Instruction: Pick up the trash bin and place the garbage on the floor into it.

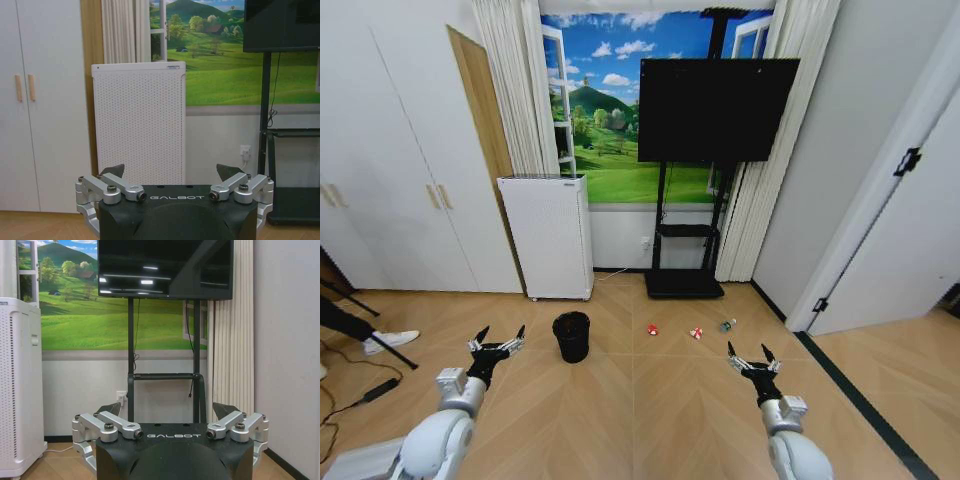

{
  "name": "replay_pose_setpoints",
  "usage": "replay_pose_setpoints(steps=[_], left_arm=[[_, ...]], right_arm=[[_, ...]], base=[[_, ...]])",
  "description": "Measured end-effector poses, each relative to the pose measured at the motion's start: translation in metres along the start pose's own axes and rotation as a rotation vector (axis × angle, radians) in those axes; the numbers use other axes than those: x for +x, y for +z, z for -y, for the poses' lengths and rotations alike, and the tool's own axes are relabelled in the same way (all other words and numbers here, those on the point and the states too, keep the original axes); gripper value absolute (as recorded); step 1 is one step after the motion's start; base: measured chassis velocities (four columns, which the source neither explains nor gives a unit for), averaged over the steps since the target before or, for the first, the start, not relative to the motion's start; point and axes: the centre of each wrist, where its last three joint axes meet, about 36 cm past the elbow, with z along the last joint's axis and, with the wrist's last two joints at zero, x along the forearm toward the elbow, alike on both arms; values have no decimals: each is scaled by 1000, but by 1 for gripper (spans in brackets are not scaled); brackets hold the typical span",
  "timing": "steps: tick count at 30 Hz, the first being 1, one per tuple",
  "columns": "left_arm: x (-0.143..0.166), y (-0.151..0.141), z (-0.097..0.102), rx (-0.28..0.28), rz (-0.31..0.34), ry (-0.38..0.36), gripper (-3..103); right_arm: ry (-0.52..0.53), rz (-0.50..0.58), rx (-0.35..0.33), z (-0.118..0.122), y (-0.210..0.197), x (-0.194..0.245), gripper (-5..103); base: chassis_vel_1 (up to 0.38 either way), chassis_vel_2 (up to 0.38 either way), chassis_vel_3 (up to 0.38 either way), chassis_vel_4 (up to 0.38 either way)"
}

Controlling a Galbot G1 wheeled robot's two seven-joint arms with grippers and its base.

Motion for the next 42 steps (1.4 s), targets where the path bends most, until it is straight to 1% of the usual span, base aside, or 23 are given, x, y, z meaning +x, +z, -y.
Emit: replay_pose_setpoints(steps=[23, 27, 30, 35, 37, 42], left_arm=[[1, -1, 0, 2, 3, 0, 100], [0, 1, 3, 15, 7, 5, 100], [-1, 2, 4, 24, 19, 7, 100], [-2, 3, 3, 26, 15, 10, 100], [-1, 3, 1, 7, 9, 4, 100], [0, 4, 0, -8, 8, 2, 100]], right_arm=[[2, 0, 2, 0, 3, 0, 100], [2, 3, -3, -1, 5, 0, 100], [3, 5, -3, -2, 5, -1, 100], [3, 3, 2, -2, 5, -1, 100], [4, 2, 1, -3, 6, -1, 100], [2, 1, -2, -6, 6, -1, 100]], base=[[-344, 360, 355, -352], [-339, 343, 308, -321], [-200, 212, 188, -115], [-88, 39, 16, -30], [31, -33, -34, 21], [89, -57, -49, 71]])
